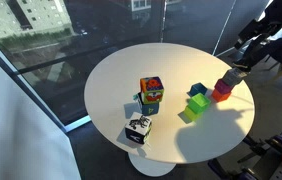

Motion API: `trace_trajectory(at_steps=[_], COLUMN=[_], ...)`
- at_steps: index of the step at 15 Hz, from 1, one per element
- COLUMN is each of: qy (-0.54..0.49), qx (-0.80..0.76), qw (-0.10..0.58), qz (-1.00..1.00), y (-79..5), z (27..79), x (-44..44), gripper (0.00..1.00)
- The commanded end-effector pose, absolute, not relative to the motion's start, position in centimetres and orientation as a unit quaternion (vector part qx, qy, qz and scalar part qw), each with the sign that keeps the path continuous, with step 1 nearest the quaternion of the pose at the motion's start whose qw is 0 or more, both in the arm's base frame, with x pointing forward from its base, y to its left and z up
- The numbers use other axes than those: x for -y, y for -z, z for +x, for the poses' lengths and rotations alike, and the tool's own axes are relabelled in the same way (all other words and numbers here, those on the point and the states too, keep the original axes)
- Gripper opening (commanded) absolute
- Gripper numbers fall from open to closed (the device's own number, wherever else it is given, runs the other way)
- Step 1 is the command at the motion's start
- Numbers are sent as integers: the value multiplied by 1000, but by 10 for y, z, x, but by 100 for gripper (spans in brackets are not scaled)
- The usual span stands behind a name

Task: Move the gray block from the pink block to the blue one

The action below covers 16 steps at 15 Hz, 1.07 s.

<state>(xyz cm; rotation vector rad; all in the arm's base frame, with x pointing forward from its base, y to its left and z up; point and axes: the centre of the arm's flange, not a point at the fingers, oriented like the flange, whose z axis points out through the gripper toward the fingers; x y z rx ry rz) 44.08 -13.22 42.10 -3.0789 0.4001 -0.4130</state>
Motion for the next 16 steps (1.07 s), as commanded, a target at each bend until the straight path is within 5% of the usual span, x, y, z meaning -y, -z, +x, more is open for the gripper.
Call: trace_trajectory(at_steps=[1,16], qy=[133,82], qx=[-128,-132], qw=[5,-4], qz=[-983,-988], y=[-422,-441], z=[441,454], x=[132,122], gripper=[100,100])
